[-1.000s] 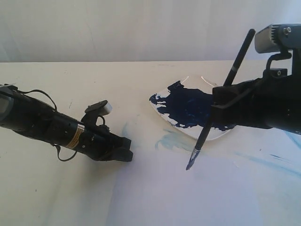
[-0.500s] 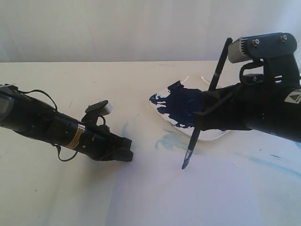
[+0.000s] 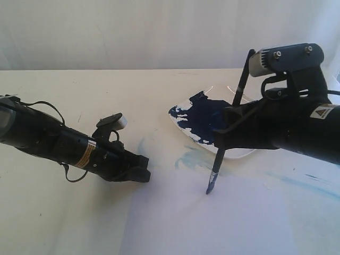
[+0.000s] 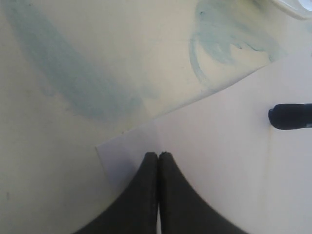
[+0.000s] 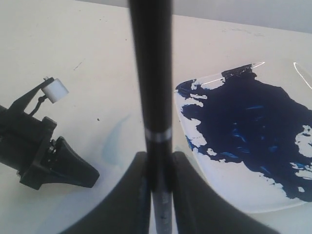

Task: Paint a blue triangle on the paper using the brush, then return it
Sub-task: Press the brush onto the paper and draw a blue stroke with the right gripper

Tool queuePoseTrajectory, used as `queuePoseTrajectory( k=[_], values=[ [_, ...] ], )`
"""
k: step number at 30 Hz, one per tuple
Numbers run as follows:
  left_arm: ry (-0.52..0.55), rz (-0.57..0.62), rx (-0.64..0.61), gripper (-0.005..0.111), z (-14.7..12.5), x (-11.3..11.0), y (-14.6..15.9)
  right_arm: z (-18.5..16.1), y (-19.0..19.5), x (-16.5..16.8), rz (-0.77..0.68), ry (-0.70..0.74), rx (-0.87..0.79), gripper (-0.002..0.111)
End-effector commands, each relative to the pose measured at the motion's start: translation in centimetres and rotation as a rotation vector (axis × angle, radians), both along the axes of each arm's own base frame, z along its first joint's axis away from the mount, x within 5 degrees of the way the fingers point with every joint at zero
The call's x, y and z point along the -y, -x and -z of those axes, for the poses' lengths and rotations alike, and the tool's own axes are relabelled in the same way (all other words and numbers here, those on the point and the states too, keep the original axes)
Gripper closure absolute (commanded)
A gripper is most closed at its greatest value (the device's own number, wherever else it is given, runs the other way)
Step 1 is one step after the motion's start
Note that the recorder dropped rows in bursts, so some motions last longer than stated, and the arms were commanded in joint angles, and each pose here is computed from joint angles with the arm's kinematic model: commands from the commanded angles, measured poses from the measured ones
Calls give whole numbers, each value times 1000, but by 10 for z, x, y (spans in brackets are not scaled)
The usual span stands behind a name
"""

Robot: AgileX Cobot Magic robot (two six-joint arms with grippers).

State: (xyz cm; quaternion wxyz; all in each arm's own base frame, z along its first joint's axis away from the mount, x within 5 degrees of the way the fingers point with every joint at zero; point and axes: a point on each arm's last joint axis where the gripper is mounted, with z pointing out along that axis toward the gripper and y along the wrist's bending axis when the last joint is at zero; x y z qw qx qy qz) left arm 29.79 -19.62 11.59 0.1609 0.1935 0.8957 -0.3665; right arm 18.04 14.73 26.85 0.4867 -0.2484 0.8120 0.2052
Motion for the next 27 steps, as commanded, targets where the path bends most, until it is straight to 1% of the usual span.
queuePoseTrajectory(
  k=[1,5,27],
  values=[
    [-45,-8,28,107,3,-2,-2,2,0,0,-11,14,-5,108],
    [-45,-8,28,107,3,-2,-2,1,2,-1,-16,8,-13,108],
    [-44,-7,27,107,3,-2,-1,1,26,-26,-161,-1,-11,108]
  ],
)
